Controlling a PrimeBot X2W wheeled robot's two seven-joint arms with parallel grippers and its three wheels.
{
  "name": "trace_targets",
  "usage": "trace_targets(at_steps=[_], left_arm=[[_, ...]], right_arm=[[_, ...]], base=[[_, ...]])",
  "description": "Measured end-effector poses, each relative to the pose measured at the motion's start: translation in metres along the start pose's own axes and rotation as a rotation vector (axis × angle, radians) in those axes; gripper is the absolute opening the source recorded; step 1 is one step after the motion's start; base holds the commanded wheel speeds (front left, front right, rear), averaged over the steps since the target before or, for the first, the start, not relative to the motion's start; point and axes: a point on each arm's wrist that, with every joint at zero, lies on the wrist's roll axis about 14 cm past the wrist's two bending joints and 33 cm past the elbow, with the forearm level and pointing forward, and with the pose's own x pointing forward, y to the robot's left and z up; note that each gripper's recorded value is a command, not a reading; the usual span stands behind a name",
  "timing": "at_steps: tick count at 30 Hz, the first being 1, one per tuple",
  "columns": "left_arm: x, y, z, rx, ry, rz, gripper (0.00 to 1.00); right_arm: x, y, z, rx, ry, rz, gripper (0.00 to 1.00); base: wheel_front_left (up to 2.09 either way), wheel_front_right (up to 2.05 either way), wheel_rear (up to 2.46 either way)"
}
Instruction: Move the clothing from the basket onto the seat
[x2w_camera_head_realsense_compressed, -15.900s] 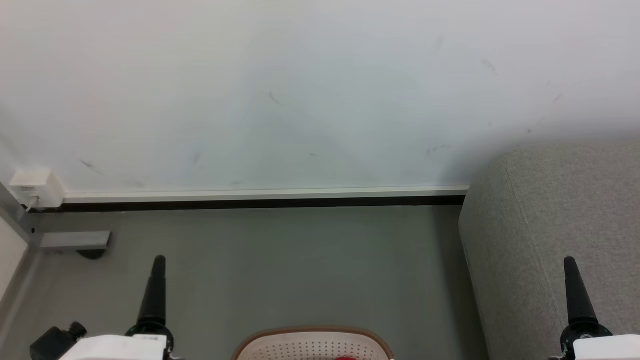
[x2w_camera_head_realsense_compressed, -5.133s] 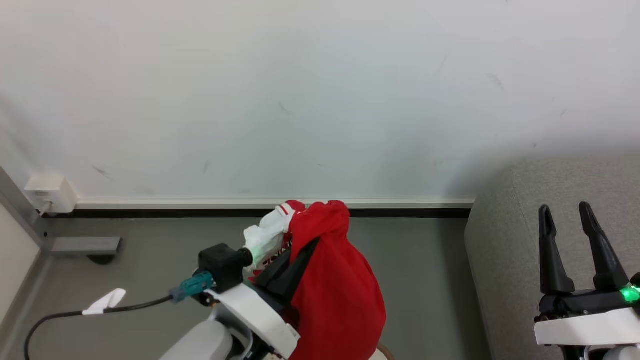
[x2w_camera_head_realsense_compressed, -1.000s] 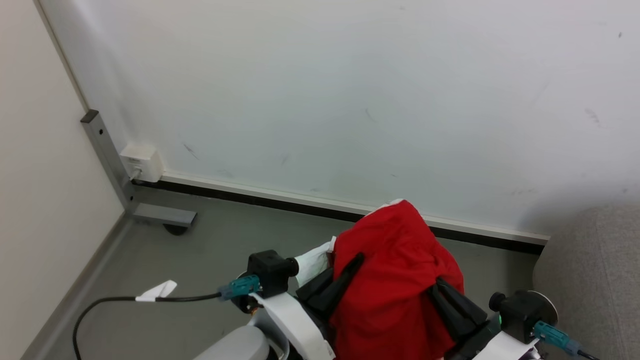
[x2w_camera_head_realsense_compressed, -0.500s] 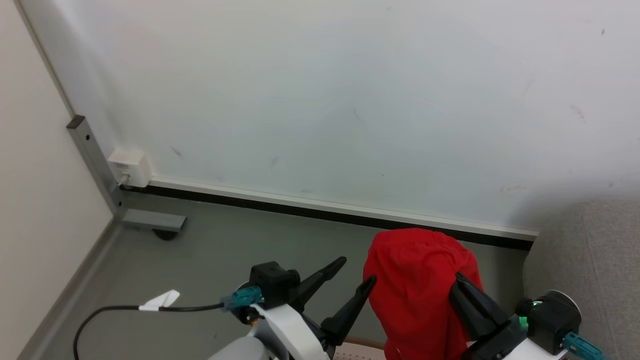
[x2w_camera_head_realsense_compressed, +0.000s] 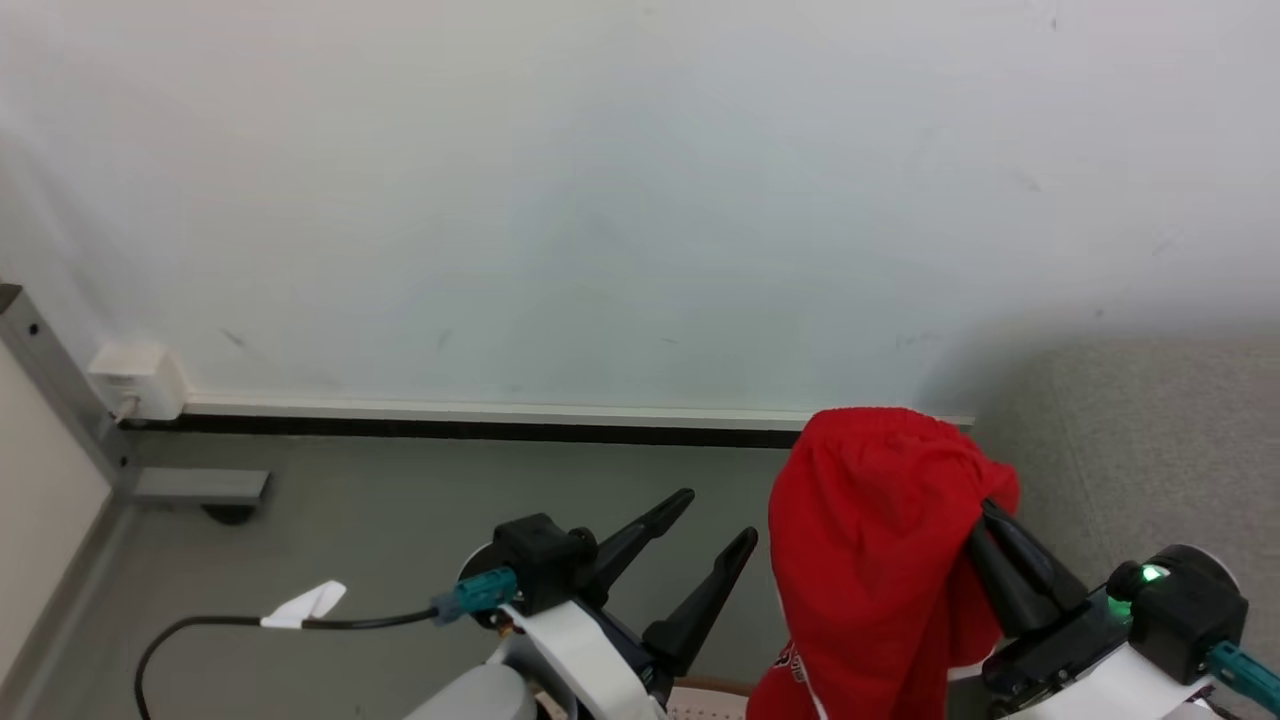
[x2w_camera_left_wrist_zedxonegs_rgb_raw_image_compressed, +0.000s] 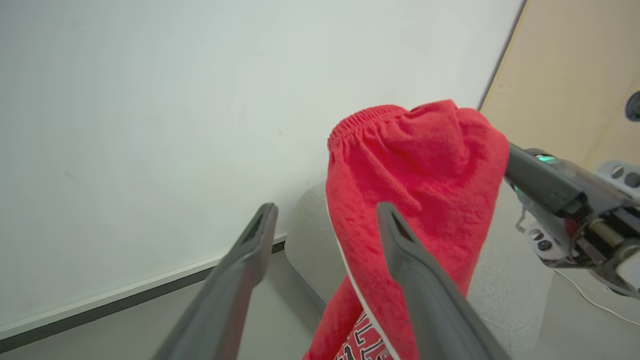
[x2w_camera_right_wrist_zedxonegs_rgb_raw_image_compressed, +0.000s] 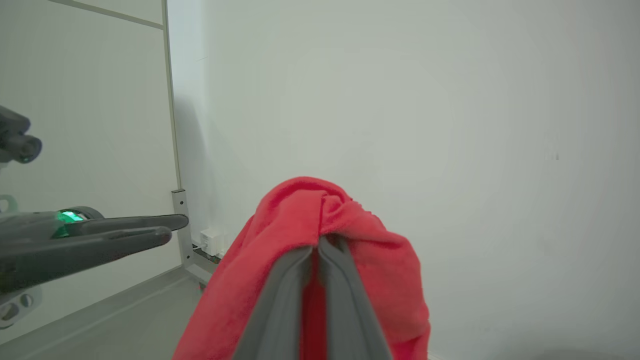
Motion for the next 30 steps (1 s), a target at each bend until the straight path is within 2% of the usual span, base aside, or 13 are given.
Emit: trace_targets(at_steps=[15,30], left_arm=[[0.047,-0.047,-0.014,0.017,0.009,-0.206,1.0],[0.08,-0.092,-0.039,-0.007,0.045,-0.374,1.0]], right_arm=[[-0.056,-0.079,0.043,-0.126,-0.075,-0.278,0.0],[-0.115,-0.112,0.059,-0.187,-0.081,-0.484,0.0]], base=[[0.0,0.0,0.0],[0.0,0.0,0.0]])
